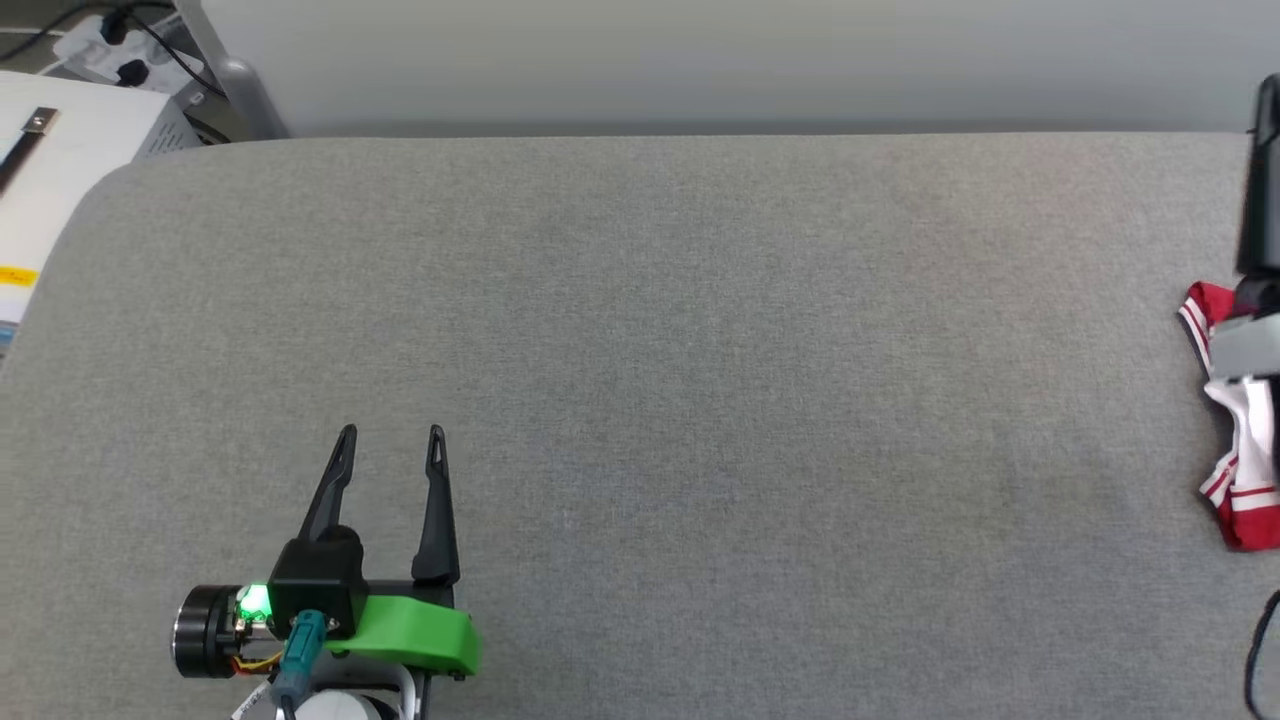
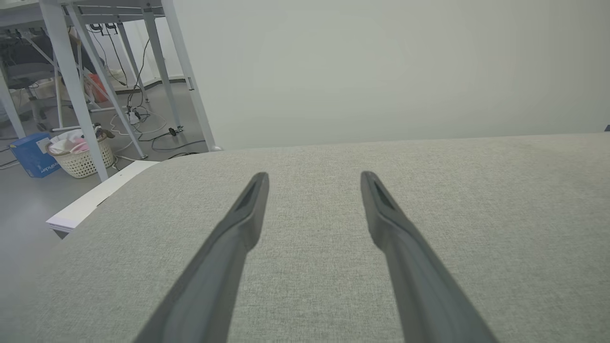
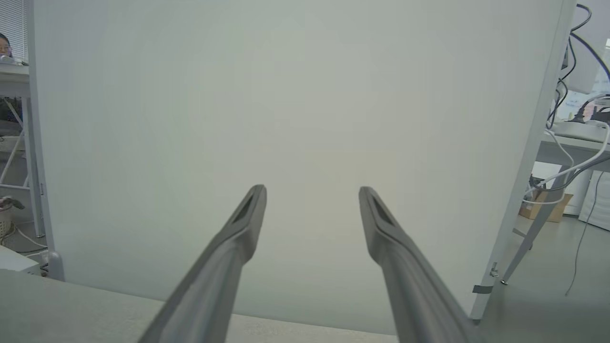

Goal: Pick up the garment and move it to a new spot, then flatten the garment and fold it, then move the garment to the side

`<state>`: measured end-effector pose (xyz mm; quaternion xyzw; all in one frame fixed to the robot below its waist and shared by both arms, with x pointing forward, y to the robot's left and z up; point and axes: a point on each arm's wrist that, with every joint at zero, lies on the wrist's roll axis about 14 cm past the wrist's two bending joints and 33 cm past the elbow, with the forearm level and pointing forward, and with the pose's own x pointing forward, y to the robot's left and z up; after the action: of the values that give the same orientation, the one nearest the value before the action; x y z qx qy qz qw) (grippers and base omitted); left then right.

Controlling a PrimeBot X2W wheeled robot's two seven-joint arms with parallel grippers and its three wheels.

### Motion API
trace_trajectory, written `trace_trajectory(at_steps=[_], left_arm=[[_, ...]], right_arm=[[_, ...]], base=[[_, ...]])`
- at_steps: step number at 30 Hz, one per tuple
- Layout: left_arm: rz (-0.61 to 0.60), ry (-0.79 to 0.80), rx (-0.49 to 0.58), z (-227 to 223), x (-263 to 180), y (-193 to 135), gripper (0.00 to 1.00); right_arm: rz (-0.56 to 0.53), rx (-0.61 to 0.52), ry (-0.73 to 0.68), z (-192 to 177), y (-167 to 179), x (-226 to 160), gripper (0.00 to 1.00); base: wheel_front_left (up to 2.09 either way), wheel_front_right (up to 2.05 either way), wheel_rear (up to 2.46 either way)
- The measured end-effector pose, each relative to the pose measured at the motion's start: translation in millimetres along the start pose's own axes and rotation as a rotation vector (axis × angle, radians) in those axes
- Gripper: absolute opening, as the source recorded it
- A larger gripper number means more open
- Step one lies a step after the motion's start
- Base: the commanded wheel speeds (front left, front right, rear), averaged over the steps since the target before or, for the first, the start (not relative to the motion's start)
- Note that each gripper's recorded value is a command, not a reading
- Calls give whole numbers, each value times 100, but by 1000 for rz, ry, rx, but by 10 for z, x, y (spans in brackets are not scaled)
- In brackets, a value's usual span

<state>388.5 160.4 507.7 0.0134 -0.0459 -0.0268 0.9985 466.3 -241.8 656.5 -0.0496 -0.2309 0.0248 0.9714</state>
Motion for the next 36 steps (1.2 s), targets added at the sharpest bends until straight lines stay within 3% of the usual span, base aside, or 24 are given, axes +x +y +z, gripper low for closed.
trace_trajectory(at_steps=[11, 23, 36], left_arm=[[47, -30, 0, 138, -194, 128, 100], [45, -48, -30, 207, -333, 139, 100], [46, -34, -59, 164, -421, 147, 100]], right_arm=[[61, 179, 171, -440, 750, -686, 100], [5, 271, 313, -669, 852, -1377, 100], [0, 283, 334, -654, 884, -1567, 100]], base=[[0, 0, 0], [0, 0, 0], [0, 0, 0]])
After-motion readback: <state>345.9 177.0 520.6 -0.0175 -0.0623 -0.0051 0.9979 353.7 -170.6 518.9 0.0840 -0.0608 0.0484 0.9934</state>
